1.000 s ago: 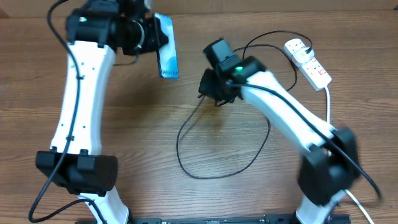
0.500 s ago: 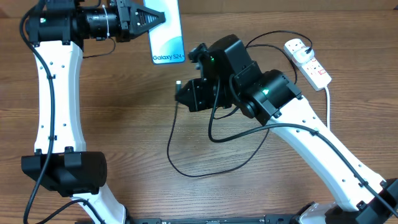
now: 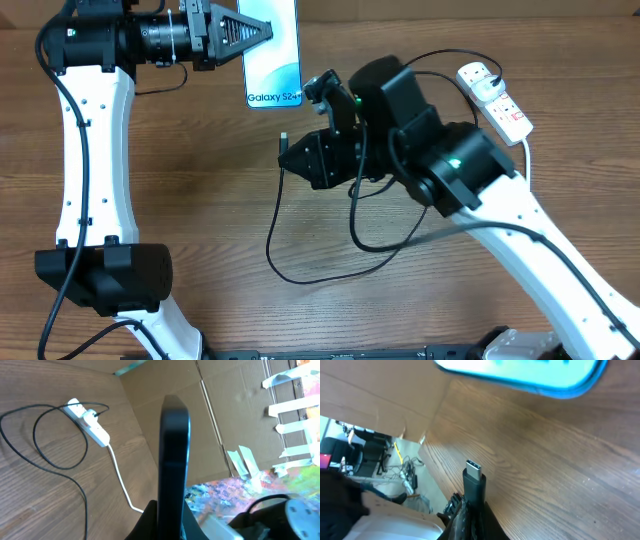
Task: Plug charger to phone and switch on socket
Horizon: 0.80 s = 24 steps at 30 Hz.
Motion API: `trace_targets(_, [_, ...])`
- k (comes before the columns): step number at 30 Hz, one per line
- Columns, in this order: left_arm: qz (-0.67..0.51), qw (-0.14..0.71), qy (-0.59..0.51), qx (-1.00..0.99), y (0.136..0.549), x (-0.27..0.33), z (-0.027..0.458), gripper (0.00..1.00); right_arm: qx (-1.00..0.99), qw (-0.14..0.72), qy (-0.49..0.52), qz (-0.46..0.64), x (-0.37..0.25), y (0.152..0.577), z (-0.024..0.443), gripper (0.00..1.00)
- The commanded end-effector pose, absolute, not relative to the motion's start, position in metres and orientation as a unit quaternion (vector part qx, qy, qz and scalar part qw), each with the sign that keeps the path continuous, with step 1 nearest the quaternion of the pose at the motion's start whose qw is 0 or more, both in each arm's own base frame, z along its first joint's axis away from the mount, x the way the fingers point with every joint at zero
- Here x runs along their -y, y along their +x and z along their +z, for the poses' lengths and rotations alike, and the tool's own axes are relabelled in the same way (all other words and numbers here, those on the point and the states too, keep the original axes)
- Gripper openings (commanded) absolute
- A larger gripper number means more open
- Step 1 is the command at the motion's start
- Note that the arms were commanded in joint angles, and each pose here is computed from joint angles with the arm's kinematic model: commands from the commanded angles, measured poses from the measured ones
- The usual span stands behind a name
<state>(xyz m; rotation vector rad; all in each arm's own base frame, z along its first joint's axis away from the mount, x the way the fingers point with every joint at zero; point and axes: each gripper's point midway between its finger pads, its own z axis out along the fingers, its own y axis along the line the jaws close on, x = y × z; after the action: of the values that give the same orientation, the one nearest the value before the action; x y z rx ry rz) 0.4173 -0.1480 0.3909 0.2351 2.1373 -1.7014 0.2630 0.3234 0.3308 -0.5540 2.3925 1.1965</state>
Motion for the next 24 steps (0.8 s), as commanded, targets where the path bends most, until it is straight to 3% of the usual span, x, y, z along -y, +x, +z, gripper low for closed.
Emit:
trace_targets(1, [-0.622,0.204,0.111,-0.748,0.405,0.151,0.404,0.04,-0.84,0.247,-0.206,0.436,-0.316,0.26,0.363,0.04])
trace_targets(24, [-0.649,0.182,0.144,-0.725,0.388,0.169,0.411,0.04,-0.874,0.229,-0.141,0.406,-0.317,0.28,0.337,0.04])
